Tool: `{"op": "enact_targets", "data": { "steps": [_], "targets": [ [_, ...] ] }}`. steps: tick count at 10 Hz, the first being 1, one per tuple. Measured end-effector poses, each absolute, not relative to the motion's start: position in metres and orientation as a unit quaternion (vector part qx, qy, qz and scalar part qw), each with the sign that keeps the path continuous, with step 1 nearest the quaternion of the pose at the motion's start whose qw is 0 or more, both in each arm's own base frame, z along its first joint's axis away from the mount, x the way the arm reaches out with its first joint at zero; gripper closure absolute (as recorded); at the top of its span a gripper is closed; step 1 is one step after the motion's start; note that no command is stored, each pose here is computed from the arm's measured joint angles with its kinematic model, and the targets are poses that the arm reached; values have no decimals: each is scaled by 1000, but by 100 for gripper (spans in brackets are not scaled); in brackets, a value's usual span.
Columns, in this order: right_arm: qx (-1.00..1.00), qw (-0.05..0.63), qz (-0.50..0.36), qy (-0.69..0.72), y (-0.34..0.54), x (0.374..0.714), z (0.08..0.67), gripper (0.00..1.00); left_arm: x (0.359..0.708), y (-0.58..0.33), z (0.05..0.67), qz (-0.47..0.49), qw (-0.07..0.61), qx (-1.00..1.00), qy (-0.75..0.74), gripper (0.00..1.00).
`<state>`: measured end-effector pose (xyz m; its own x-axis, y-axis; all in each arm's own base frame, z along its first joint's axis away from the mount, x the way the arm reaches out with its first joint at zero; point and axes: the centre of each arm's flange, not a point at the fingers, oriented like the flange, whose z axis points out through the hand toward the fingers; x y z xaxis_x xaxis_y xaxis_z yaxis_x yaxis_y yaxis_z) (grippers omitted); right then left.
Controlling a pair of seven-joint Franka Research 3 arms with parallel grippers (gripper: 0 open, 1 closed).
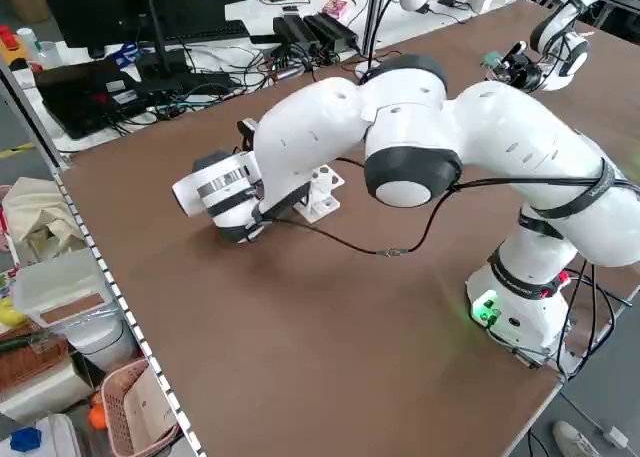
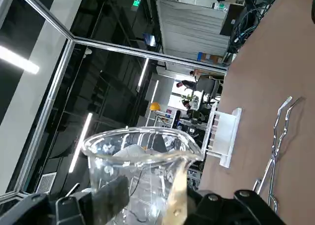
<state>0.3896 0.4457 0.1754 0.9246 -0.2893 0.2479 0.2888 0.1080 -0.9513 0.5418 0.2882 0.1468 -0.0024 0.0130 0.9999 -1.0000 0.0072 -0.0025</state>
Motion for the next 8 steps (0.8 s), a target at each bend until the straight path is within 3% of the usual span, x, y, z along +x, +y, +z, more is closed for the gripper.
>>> {"op": "enact_targets", "data": {
  "steps": [8],
  "targets": [
    [-638,752,-161,33,445,394,176,61,539,289,130,507,504,499,-490,77]
  ]
}}
